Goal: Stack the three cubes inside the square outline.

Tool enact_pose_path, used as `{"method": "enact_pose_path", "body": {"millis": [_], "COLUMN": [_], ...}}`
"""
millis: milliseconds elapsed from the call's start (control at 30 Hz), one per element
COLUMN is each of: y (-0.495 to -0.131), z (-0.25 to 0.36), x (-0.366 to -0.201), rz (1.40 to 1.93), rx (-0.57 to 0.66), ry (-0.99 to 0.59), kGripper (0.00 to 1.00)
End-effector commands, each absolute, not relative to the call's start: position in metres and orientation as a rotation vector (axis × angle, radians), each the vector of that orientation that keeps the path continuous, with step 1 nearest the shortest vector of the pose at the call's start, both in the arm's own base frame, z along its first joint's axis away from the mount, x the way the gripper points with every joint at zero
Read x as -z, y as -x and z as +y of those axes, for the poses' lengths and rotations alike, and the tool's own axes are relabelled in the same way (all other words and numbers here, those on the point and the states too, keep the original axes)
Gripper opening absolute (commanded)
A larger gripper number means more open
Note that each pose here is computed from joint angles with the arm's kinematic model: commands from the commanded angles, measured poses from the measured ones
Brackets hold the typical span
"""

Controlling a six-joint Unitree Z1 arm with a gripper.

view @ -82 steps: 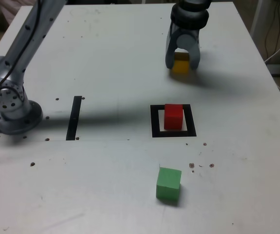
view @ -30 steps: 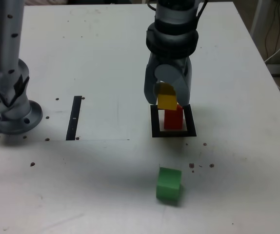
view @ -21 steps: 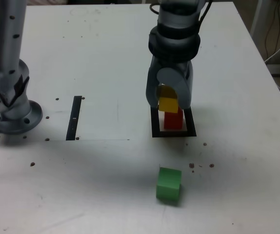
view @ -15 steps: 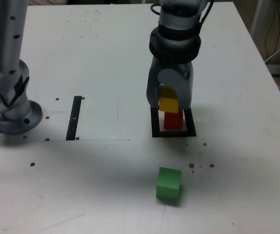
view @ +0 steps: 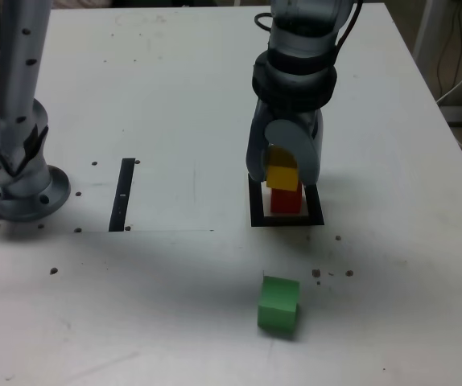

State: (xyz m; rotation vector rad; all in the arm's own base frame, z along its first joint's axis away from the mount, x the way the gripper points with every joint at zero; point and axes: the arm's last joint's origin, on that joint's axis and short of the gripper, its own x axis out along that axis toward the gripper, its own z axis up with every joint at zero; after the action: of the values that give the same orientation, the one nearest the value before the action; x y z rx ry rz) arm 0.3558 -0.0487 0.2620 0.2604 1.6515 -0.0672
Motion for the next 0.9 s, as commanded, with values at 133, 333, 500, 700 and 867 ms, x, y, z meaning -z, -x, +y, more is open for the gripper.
{"method": "enact_pose_path", "body": {"millis": [133, 333, 500, 700, 867], "y": [-0.358, -0.353, -0.349, -0.348, -0.341], "z": [-0.047, -0.045, -0.044, -0.044, -0.045], "x": [-0.261, -0.269, -0.275, -0.278, -0.287], "rz": [1.652, 1.647, 1.629, 1.620, 1.611], "rx": [0.077, 0.052, 0.041, 0.043, 0.063], "ry": [-0.281, -0.312, -0.309, -0.305, -0.295], "kGripper": [0.65, 0.97, 0.99, 0.99, 0.99]}}
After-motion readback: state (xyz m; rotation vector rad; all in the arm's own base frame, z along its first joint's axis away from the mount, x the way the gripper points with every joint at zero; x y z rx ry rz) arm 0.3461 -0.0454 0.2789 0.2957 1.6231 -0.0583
